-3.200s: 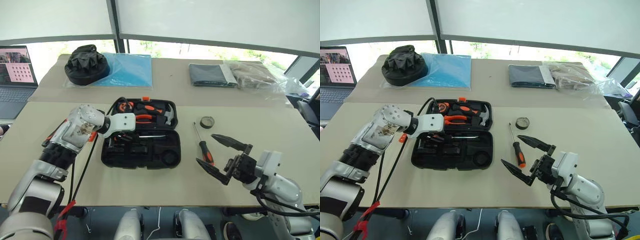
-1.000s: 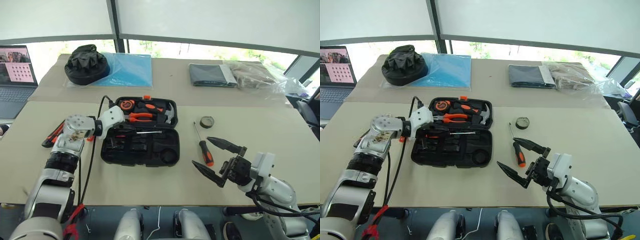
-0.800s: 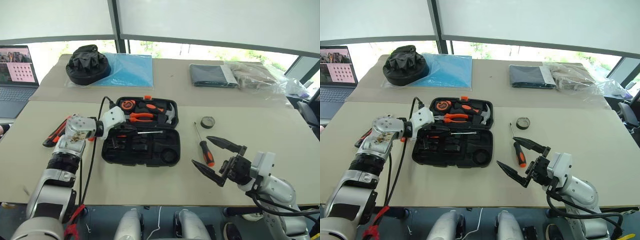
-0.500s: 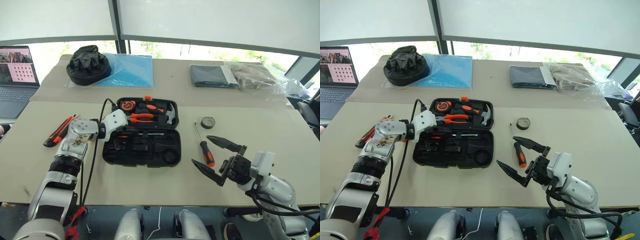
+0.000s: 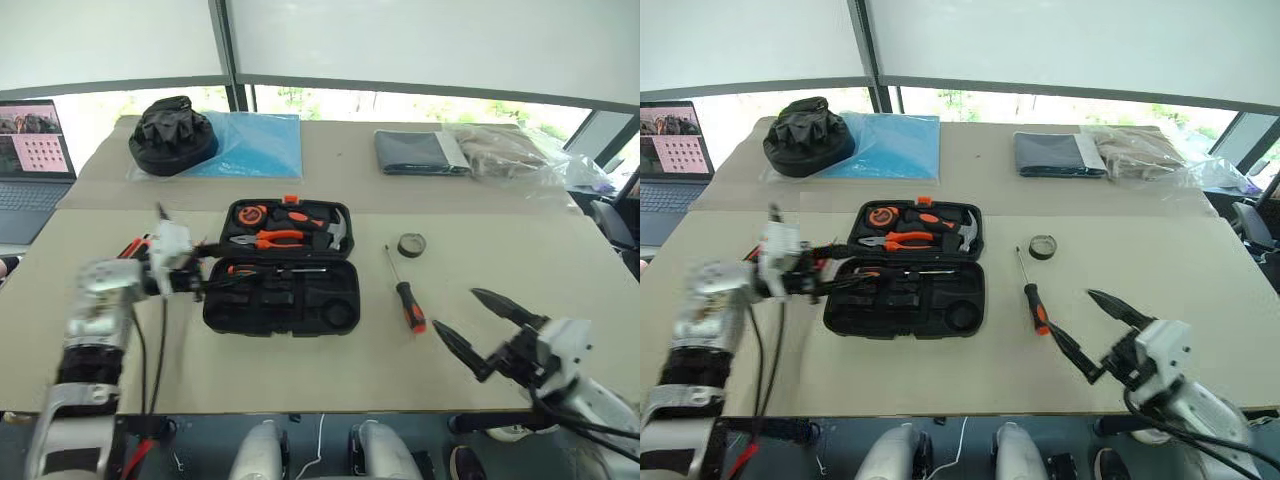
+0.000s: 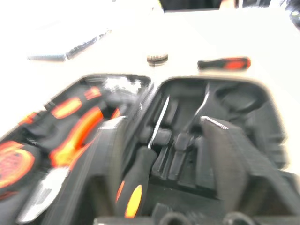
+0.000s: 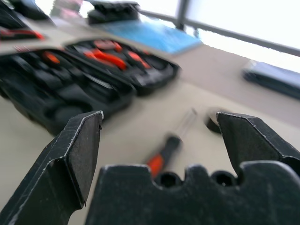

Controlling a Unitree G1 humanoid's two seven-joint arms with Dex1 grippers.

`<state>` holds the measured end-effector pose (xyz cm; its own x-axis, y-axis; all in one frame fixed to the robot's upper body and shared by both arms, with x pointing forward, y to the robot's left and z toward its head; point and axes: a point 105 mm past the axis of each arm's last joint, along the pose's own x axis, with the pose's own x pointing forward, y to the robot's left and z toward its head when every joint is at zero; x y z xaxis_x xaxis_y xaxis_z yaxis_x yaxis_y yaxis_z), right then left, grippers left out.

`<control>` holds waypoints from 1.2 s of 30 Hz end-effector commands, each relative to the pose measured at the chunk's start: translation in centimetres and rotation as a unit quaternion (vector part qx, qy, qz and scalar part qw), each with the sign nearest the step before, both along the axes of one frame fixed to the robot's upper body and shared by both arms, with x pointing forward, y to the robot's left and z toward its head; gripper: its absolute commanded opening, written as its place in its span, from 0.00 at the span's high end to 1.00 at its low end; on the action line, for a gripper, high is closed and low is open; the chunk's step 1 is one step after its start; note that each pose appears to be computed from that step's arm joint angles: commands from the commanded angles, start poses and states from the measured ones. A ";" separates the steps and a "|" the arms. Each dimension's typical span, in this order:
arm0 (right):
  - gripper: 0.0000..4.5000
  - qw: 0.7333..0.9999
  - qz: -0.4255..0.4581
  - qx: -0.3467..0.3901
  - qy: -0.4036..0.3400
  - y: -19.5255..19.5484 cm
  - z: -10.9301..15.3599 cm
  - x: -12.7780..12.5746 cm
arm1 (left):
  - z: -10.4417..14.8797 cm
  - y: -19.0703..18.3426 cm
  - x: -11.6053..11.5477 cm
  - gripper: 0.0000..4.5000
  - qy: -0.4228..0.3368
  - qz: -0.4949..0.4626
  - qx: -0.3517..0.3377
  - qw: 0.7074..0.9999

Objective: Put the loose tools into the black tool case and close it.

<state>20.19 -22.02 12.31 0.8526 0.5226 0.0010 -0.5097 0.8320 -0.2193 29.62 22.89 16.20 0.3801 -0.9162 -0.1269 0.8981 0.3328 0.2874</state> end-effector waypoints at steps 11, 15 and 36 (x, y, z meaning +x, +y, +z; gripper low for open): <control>0.00 0.990 -0.096 0.012 0.101 -2.6 -1.5 -0.9 | -1.1 1.9 -6.0 0.01 0.017 -0.058 0.017 0.998; 0.00 0.986 -0.033 0.007 0.163 0.6 0.1 2.9 | -0.5 0.6 -5.6 0.01 0.000 -0.054 -0.011 0.998; 0.74 0.917 -0.107 -0.130 0.362 4.0 -2.5 11.0 | -2.4 -0.1 -6.7 0.00 0.001 -0.018 -0.023 1.000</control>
